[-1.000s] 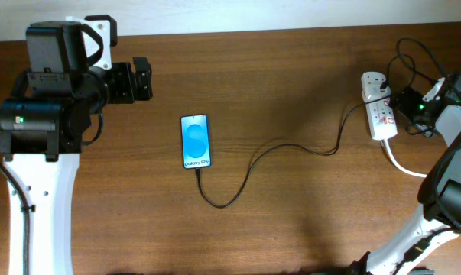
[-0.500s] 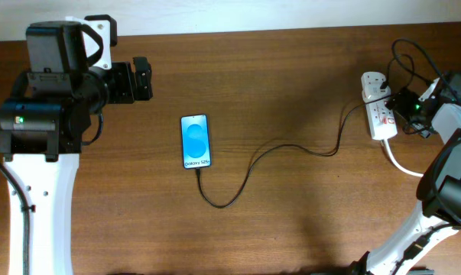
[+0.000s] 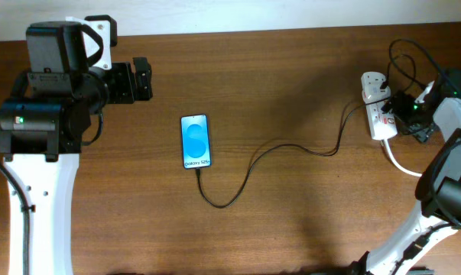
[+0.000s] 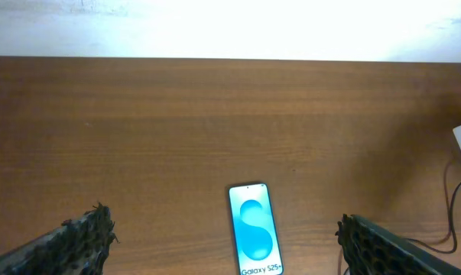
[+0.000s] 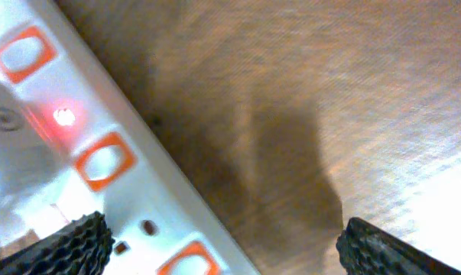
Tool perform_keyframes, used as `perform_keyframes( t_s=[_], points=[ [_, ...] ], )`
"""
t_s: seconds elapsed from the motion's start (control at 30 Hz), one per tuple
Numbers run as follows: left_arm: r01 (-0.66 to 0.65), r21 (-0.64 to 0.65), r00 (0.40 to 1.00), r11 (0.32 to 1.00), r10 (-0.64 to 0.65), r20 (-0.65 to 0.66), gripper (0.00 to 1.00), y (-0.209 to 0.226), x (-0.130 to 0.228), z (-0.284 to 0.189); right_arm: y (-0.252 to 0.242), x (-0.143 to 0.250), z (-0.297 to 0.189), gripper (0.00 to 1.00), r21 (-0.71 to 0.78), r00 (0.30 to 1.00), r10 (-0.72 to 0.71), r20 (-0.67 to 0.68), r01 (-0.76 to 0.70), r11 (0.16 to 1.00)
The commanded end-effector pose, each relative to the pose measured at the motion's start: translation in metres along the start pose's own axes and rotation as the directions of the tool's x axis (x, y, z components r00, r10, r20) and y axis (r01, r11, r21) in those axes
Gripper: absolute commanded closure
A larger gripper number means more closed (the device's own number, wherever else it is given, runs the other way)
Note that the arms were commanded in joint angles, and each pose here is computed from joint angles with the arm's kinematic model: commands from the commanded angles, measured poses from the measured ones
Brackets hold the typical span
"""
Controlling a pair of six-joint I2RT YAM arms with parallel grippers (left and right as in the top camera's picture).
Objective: Plug charger to phone and switch on socket
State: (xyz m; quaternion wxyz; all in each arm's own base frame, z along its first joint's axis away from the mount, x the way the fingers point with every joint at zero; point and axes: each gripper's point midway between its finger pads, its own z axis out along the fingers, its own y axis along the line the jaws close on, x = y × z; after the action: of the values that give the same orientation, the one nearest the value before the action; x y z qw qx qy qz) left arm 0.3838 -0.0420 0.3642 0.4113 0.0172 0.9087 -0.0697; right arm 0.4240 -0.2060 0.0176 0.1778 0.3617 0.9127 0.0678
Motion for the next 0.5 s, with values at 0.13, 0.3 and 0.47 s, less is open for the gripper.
perform_keyframes(
  t_s=[0.13,0.3,0.47],
  points=[
    [-0.005,-0.008,1.000,1.000,0.005,0.019,0.01,0.001,-0.004,-0.005,0.005,-0.026,-0.141,0.01,-0.030,0.998,0.029,0.061,-0.027,0.999],
    [-0.005,-0.008,1.000,1.000,0.005,0.019,0.01,0.001,-0.004,-0.005,0.108,0.035,-0.251,0.02,-0.215,0.913,-0.360,0.191,0.397,0.892],
    [-0.005,-0.008,1.000,1.000,0.005,0.019,0.01,0.001,-0.004,-0.005,0.185,0.138,-0.323,0.02,-0.300,0.731,-0.617,0.290,0.682,0.667]
  ],
)
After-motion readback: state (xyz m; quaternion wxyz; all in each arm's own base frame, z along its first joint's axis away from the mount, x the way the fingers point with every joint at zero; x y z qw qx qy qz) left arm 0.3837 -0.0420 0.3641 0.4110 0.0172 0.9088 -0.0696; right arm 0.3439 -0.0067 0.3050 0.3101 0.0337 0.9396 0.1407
